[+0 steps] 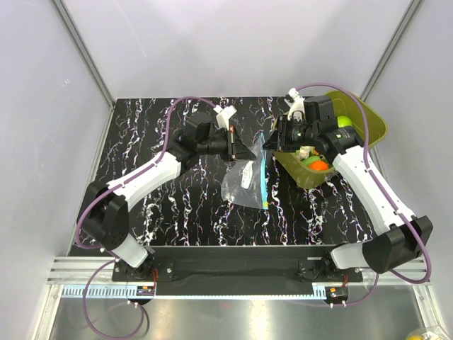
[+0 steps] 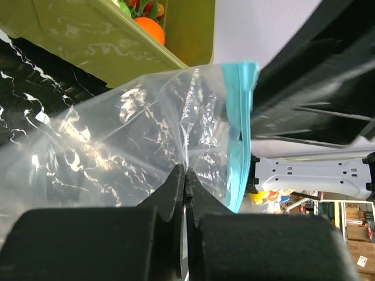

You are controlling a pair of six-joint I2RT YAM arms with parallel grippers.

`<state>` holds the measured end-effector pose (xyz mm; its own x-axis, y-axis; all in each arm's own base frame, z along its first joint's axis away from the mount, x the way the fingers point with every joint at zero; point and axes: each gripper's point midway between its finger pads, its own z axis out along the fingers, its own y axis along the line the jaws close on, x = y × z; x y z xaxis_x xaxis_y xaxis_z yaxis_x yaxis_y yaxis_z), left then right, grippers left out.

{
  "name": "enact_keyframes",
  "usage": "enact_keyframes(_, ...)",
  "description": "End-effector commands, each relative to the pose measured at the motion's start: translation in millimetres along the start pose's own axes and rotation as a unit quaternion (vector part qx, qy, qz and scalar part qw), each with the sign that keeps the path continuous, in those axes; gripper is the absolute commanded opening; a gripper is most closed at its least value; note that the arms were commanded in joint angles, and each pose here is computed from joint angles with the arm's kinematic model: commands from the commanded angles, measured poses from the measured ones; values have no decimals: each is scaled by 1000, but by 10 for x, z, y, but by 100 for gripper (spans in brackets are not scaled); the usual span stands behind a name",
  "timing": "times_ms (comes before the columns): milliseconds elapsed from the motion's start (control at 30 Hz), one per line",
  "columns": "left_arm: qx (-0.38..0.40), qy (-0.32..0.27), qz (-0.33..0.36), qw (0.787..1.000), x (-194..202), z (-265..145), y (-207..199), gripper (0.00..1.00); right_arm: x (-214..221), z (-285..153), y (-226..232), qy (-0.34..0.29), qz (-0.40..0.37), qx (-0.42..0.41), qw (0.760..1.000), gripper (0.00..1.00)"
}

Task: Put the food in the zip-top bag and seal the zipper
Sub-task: Open the zipper of the food storage bag.

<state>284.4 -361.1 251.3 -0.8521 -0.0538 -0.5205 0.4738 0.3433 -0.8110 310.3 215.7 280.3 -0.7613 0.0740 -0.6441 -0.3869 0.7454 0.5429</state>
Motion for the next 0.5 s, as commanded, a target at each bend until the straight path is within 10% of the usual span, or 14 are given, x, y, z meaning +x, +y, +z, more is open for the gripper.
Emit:
enact_keyframes(0,58,-45,53,996,-289,-134,-513,0,-8,13,-73,-1,-4,25,1000,26)
enact_keyframes(467,116,-134,-13,984,-761,-313,-760,0,221,92,34,30,-2,-8,1000,27)
